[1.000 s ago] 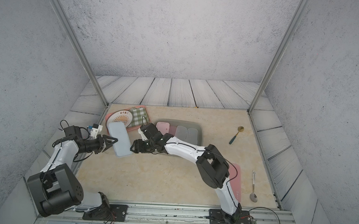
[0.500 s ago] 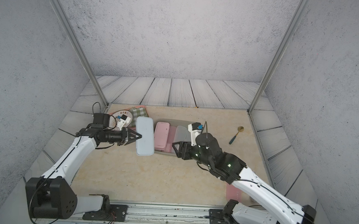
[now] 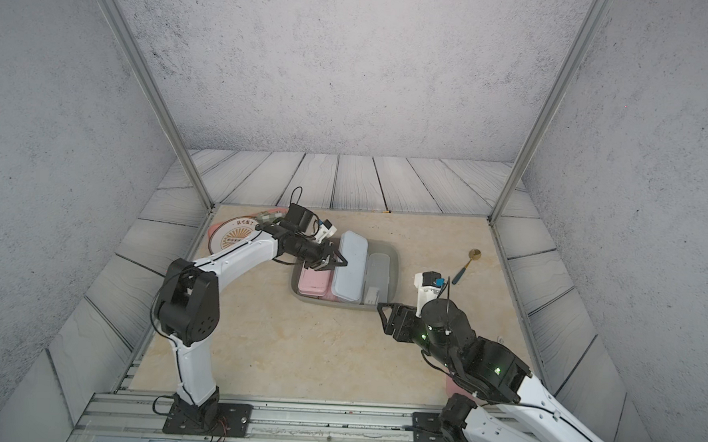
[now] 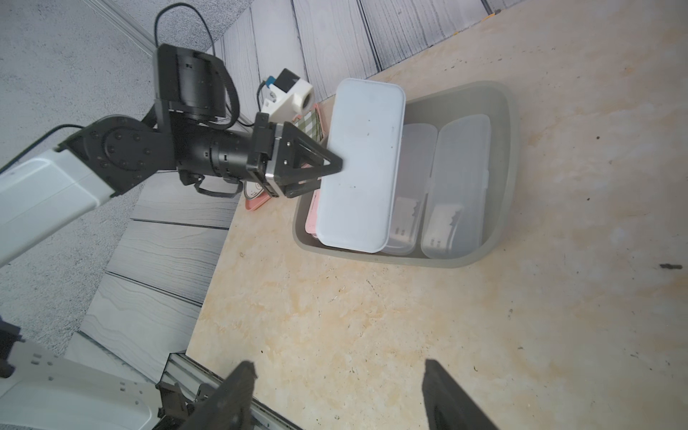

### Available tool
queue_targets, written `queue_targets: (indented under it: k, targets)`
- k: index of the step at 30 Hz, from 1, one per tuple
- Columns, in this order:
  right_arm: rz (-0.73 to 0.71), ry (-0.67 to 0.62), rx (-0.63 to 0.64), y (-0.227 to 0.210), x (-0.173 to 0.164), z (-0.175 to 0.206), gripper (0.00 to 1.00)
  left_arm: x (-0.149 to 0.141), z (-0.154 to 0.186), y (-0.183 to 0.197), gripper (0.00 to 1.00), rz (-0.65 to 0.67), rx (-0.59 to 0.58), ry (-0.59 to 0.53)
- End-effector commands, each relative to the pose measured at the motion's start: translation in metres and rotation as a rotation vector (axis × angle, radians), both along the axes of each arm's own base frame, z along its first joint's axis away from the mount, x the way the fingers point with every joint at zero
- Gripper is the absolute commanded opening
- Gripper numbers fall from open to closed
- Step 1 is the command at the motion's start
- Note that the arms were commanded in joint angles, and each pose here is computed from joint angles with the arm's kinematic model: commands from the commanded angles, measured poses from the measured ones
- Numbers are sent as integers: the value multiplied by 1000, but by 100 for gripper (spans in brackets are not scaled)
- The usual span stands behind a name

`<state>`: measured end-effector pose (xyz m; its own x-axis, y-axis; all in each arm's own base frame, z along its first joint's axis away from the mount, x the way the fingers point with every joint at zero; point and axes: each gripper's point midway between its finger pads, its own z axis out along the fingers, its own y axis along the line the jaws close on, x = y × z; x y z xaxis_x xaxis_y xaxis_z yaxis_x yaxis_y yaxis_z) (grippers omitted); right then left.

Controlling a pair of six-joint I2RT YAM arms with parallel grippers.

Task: Put the pencil case into the storage box
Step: Place the pencil case at the storage box.

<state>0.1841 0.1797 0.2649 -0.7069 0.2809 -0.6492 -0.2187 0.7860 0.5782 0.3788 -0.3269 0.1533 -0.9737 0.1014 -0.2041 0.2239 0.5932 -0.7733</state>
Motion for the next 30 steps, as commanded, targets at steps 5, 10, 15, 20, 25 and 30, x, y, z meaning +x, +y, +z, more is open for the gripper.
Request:
queue_targets:
  k: [5,10,15,20,25,30]
  targets:
    - [-25,9,-19,4,8,3,73,30,-14,-36,0,21,-36,0]
    - [-25,12,-30,5,10,3,73,35,-33,-53,0,40,-47,44]
    - [-27,24,-49,5,11,-2,73,41,-45,-68,0,55,-72,98]
    - [-42,20,-51,2,12,-5,73,32,-61,-81,0,35,-74,150]
    - [-39,28,-50,5,12,-11,73,32,-72,-87,3,38,-83,177]
    - [-32,38,-53,8,13,-14,73,33,-79,-91,13,46,-84,193]
